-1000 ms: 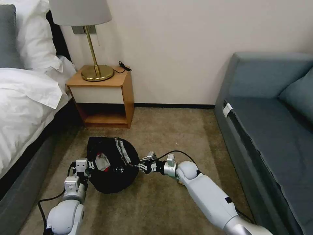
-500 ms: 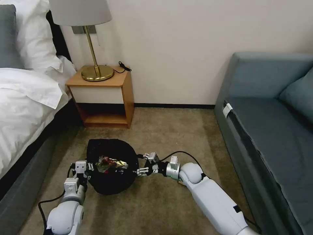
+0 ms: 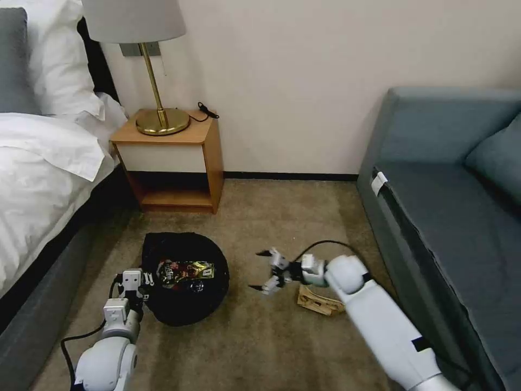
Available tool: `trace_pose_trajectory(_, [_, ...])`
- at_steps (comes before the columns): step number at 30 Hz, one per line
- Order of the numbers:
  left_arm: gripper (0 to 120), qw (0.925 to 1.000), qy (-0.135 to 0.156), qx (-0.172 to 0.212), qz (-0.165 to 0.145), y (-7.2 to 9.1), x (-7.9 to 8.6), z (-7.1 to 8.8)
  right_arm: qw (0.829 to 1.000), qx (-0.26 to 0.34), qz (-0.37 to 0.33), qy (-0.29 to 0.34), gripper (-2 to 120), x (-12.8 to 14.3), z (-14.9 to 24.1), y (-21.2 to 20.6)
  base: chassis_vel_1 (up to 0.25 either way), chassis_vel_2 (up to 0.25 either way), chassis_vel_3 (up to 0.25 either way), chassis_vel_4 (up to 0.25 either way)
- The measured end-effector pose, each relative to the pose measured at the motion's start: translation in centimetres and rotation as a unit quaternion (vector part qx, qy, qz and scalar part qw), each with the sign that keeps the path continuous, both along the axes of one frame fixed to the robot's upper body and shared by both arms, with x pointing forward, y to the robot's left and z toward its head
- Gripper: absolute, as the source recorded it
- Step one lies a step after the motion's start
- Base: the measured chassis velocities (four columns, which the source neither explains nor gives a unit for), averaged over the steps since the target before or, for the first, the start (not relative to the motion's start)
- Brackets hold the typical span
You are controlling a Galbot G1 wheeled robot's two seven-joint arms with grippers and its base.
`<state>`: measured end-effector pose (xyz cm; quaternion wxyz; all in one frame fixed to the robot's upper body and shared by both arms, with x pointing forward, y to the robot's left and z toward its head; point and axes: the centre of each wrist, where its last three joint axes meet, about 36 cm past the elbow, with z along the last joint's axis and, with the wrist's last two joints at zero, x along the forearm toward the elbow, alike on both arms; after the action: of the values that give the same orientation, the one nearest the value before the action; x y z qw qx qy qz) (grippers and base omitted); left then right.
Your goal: Pick up the trash bin, then pick up the garbage on the floor and place it into the trash bin.
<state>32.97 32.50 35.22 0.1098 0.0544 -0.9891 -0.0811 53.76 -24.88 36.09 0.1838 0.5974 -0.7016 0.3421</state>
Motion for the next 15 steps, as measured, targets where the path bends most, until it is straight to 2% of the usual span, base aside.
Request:
trace_pose_trajectory(7, [1,1.0,0.005,-0.001,-0.003,-0.5,0.1,-0.6,0.999,-0.042,-0.027,0.019,100,0.5,-2.2,-3.1,0.0,0.0,0.0,0.0])
trace_pose_trajectory(15, [1,1.0,0.007,0.0,0.0,-0.2,-0.1,-1.3,0.994,-0.082,-0.057,0.051,100,0.4,-7.1,-5.1,0.0,0.0,0.0,0.0])
